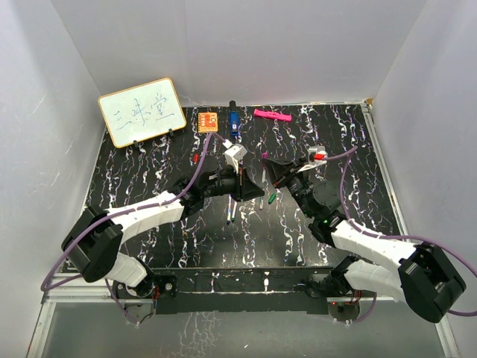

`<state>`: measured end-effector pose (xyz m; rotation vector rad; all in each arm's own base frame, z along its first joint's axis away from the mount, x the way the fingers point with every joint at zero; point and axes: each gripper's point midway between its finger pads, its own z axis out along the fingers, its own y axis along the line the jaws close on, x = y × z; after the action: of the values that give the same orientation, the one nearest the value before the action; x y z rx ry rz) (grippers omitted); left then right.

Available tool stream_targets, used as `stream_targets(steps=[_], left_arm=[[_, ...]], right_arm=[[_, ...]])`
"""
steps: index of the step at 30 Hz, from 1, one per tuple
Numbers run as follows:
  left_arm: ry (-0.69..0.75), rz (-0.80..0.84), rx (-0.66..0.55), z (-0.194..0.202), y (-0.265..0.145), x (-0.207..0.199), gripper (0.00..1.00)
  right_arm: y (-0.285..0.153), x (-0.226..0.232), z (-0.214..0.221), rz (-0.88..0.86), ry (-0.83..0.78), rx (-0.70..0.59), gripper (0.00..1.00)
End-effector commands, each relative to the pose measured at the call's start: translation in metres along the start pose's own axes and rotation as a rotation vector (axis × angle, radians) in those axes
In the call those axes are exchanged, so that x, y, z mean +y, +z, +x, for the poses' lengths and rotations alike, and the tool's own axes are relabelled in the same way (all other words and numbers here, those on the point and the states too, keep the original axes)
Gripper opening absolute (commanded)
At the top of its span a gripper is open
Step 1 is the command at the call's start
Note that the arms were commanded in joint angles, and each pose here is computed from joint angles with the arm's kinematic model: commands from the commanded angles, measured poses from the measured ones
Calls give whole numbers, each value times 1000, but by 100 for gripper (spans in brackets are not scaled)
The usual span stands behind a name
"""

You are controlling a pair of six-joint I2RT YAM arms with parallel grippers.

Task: Insert the pens into the pen caps

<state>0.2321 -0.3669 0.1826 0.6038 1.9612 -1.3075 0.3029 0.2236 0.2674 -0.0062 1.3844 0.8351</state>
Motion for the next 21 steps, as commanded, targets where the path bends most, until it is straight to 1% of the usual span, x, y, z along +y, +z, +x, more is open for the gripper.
stream_targets(steps=[1, 21], left_arm=[[52, 62, -68, -22, -10, -25, 0], [39, 19, -29, -13, -3, -11, 0]], right_arm=[[3, 7, -22, -14, 4, -76, 0], [4, 11, -25, -22, 21, -75, 0]])
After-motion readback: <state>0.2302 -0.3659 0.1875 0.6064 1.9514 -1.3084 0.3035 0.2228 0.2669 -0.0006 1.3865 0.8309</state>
